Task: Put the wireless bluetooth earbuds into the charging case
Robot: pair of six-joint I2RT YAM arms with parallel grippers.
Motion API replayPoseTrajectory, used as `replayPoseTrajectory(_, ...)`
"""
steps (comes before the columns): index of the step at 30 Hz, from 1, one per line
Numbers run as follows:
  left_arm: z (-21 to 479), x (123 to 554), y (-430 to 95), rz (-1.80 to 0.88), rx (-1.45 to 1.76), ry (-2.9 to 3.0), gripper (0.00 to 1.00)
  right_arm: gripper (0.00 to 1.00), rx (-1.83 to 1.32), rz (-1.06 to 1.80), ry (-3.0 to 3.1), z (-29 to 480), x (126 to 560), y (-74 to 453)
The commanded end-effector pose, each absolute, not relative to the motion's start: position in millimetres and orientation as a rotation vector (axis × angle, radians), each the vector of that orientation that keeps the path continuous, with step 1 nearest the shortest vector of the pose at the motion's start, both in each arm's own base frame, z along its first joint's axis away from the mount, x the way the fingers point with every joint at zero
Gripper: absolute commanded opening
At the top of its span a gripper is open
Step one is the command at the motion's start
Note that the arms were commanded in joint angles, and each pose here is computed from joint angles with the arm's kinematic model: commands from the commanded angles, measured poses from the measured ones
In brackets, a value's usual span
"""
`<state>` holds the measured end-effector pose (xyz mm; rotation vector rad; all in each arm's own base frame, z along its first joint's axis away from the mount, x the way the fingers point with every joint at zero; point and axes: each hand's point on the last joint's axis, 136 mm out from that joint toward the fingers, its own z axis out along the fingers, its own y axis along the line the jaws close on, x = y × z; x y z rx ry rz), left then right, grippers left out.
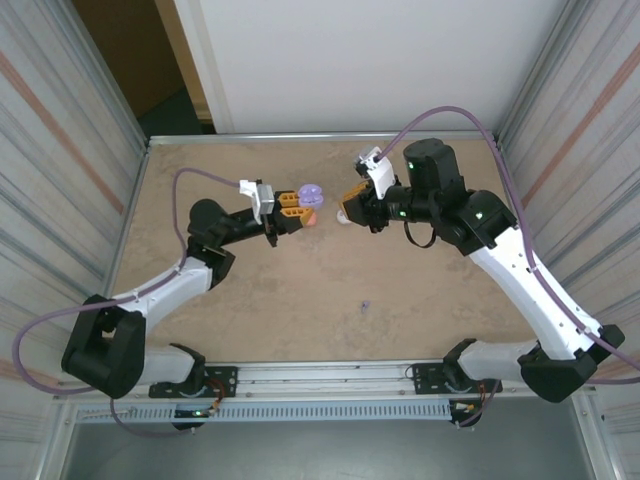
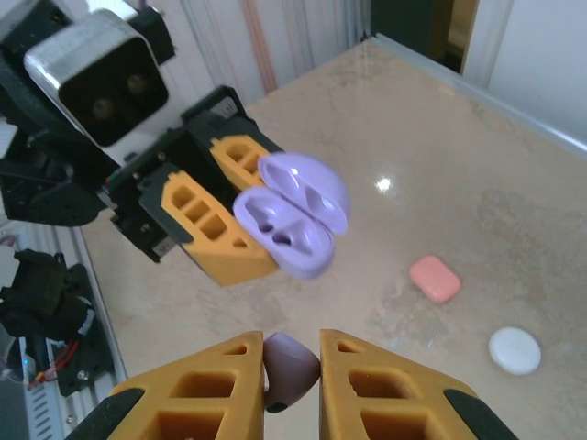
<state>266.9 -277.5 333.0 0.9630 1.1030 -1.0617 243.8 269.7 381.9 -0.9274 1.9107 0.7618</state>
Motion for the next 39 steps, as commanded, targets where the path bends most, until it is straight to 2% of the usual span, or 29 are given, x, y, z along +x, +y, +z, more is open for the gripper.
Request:
replayPoseTrajectory(1, 344.9, 259.9, -281.9, -1.061, 1.016, 1.037, 0.0, 0.18, -0.964, 0.719, 1.807, 403.7, 247.2, 278.0)
replayPoseTrajectory(21, 343.9, 247.4, -290.3, -1.101, 1.099, 1.013, 0.0, 0.18, -1.064, 0.619, 1.734, 402.1, 251.1, 312.0)
replayPoseTrajectory(39, 346.9, 243.3, -289.7, -1.095, 1.105, 1.003, 0.0, 0.17, -1.095, 0.501, 1.774, 382.9, 261.5, 316.8)
